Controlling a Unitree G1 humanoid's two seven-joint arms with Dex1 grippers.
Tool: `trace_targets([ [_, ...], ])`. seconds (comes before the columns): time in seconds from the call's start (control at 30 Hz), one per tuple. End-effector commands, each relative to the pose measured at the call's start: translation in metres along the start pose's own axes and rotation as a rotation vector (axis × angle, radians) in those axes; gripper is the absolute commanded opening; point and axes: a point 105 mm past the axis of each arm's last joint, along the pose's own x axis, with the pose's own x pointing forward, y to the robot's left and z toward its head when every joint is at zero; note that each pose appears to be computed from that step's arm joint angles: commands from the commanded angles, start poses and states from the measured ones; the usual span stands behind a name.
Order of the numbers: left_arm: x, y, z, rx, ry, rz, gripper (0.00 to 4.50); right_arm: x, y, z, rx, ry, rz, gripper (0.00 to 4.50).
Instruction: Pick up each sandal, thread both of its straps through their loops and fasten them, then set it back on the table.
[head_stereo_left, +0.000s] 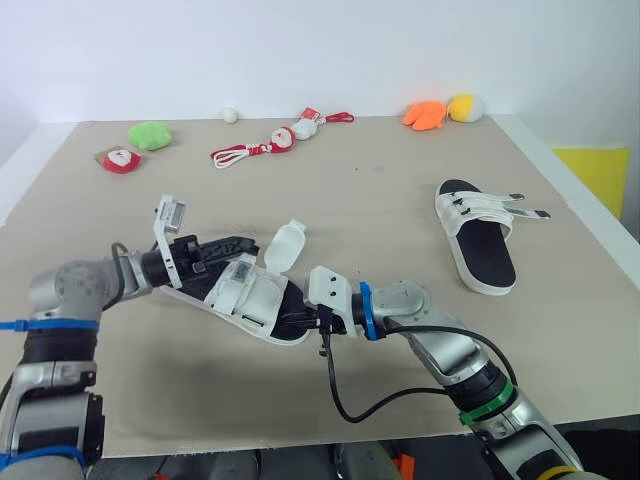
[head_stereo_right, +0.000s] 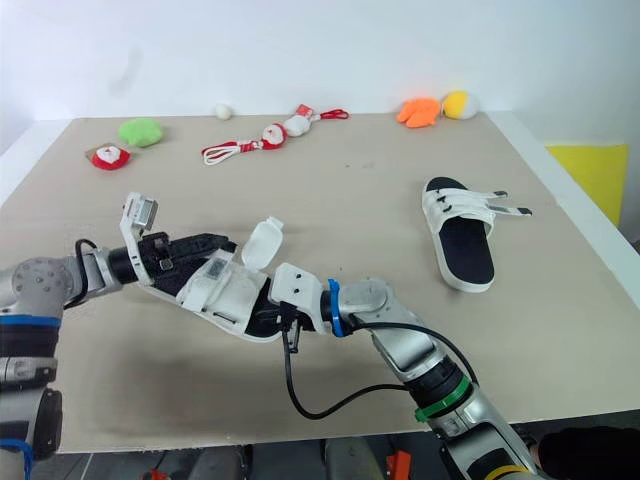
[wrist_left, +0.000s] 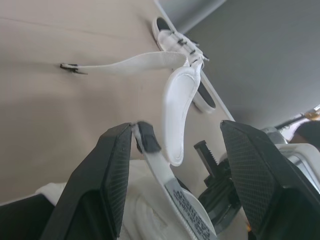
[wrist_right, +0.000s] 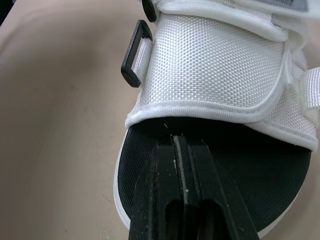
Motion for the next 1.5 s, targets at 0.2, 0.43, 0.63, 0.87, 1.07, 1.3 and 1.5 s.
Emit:
trace_targets([
  [0.2, 0.004, 0.006, 0.003, -0.008, 0.115, -0.01, 2.89, -0.002, 0.0, 0.001, -0.001, -0.001, -0.008, 0.0],
  [0.43, 0.007, 0.01, 0.004, -0.011, 0.155, -0.015, 1.1, -0.002, 0.0, 0.001, 0.003, -0.004, -0.015, 0.0],
  [0.63, 0.011, 0.007, 0.018, -0.017, 0.119, -0.034, 0.02, -0.001, -0.001, 0.002, 0.004, -0.007, -0.017, 0.0],
  [0.87, 0.012, 0.002, 0.024, -0.014, 0.095, -0.069, 0.02, 0.0, -0.001, 0.002, 0.004, -0.007, -0.017, 0.0],
  [1.07, 0.012, -0.008, 0.041, -0.015, 0.016, -0.13, 0.02, -0.001, 0.0, 0.001, 0.003, -0.007, -0.016, 0.0],
  [1.3, 0.014, 0.002, 0.031, -0.018, 0.048, -0.072, 0.02, 0.0, 0.0, 0.001, 0.002, -0.007, -0.017, 0.0],
  [1.5, 0.014, 0.026, 0.007, 0.016, 0.145, 0.053, 0.02, -0.001, 0.0, 0.002, 0.0, -0.008, -0.017, 0.0],
])
